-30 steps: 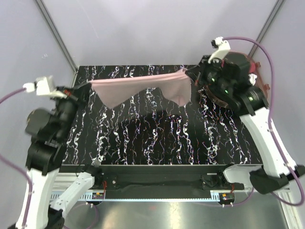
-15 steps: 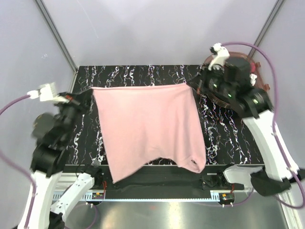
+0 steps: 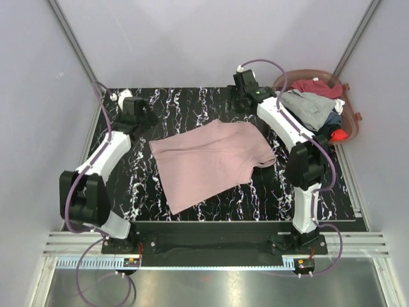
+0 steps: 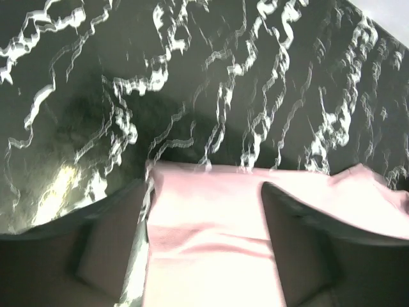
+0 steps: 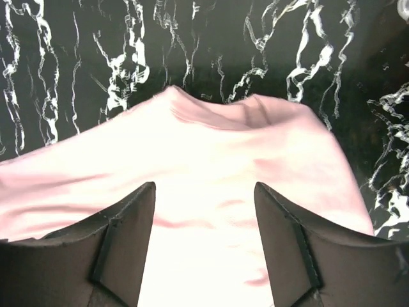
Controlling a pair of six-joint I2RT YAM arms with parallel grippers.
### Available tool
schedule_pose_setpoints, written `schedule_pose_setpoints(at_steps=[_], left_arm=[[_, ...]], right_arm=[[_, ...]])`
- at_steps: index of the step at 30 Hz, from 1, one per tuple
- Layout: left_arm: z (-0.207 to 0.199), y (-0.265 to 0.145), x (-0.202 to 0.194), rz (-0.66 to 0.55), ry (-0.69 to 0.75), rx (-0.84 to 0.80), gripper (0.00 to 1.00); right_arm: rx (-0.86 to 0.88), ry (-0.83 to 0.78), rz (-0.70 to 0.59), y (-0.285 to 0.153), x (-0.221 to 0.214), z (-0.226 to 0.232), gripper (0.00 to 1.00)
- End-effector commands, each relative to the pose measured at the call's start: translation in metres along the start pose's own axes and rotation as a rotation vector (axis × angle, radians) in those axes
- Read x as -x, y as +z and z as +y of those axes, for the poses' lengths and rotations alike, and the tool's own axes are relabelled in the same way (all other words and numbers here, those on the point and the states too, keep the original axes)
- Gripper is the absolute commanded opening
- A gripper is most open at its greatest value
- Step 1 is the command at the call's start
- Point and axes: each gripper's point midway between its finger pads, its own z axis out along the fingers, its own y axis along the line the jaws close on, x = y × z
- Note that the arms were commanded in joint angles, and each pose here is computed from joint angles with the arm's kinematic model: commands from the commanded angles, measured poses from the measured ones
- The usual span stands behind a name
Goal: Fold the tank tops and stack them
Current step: Flatten the tank top out
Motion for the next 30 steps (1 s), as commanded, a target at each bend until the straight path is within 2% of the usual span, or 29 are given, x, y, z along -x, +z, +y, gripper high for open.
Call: schedule_pose_setpoints(at_steps=[1,2,7,9,14,16,18,23,30], left_arm=[[-0.036,-0.017,0.049,-0.055,-0.005,-0.064,0.87],[-0.029,-0.018,0.043,-0.042,0.0,-0.045,0.91],[-0.013,-0.05,0.017,-0.022,-0.004,-0.091,0.89],[-0.006,-0.057,-0.02,0.064,-0.009,-0.121,0.87],[0.009,-0.093,-0.091,0.168,0.008,-0.211,0.83],[0.002,-0.112,-0.112,0.191,0.011,-0.282,0.8],[0.004,-0.12,-0.145,0.263,0.018,-0.306,0.79],[0.022,-0.134,-0.196,0.385,0.019,-0.323,0.77],[0.036,-0.144,-0.24,0.507,-0.018,-0.333,0.73]], right_arm=[[0.0,0.037,-0.185,-0.052,0.05,-0.004,0.7],[0.001,0.045,-0.181,-0.055,0.043,-0.007,0.7],[-0.019,0.064,-0.114,-0.074,-0.015,-0.031,0.61],[-0.04,0.07,-0.066,-0.081,-0.046,-0.044,0.58],[-0.009,0.111,0.006,-0.093,-0.107,-0.058,0.51],[0.004,0.123,0.038,-0.097,-0.134,-0.064,0.49],[0.012,0.139,0.074,-0.097,-0.157,-0.068,0.48],[0.079,0.167,0.155,-0.09,-0.193,-0.061,0.44],[0.109,0.164,0.234,-0.069,-0.224,-0.059,0.43]])
